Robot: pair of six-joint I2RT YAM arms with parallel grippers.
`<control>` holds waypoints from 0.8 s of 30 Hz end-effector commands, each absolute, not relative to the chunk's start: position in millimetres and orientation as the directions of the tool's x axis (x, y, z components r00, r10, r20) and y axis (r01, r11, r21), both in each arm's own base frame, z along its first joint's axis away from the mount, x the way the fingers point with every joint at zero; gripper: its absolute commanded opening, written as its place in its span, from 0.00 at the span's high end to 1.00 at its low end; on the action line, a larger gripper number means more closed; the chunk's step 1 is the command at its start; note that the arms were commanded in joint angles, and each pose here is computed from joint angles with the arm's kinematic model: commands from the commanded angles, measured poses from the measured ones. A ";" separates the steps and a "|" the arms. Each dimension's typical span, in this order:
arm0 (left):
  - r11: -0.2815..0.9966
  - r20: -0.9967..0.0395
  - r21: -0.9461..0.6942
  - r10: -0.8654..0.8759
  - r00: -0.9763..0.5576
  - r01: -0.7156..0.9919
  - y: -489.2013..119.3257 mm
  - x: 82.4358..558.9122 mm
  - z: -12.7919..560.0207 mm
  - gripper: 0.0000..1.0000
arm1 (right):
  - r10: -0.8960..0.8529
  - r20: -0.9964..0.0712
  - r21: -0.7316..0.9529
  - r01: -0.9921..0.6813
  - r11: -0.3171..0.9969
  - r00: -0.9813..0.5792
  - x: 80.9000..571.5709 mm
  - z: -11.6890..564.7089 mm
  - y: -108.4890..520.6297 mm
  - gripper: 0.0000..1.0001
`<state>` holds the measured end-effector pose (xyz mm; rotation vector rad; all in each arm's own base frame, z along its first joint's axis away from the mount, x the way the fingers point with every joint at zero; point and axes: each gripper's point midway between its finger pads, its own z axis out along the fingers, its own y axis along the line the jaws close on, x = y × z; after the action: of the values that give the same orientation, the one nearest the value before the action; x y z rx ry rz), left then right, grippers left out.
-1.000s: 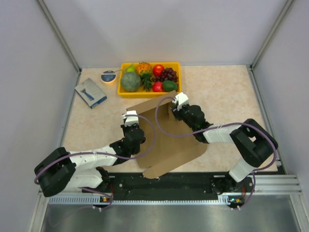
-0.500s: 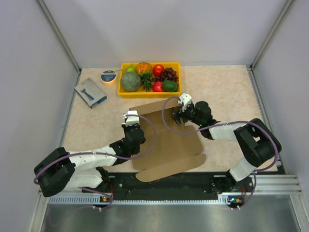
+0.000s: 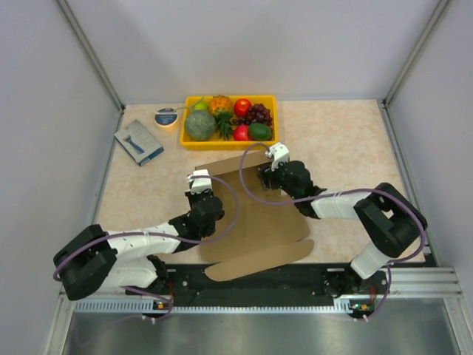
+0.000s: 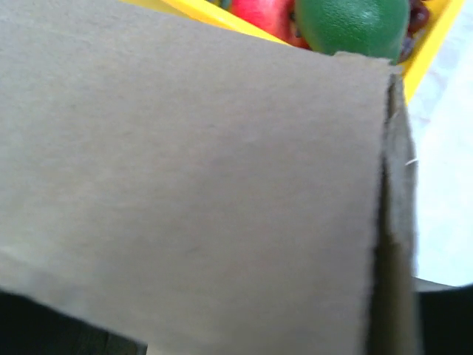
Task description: Fold the paper box
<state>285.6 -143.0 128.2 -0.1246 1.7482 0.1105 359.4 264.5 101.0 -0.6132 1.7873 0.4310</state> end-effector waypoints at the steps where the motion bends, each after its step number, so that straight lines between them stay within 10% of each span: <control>1: 0.983 -0.978 -0.085 -0.113 -0.175 -0.163 -159.5 292.1 136.7 1.00 | -0.084 -0.982 -0.023 -0.330 0.944 -0.171 373.8 127.8 266.7 0.37; 13: 0.983 -0.980 -0.072 -0.101 -0.171 -0.170 -153.0 289.1 133.1 1.00 | -0.164 -0.966 0.062 -0.792 0.607 -0.200 301.1 119.5 282.7 0.02; 24: 0.981 -0.984 -0.060 -0.089 -0.157 -0.186 -145.9 287.7 133.0 1.00 | -0.059 -0.952 0.233 -0.836 0.496 -0.301 281.0 129.0 246.8 0.01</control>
<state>288.1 -147.9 127.9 -0.1851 1.7562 0.1043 303.3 236.9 110.5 -0.6697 1.7864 0.7548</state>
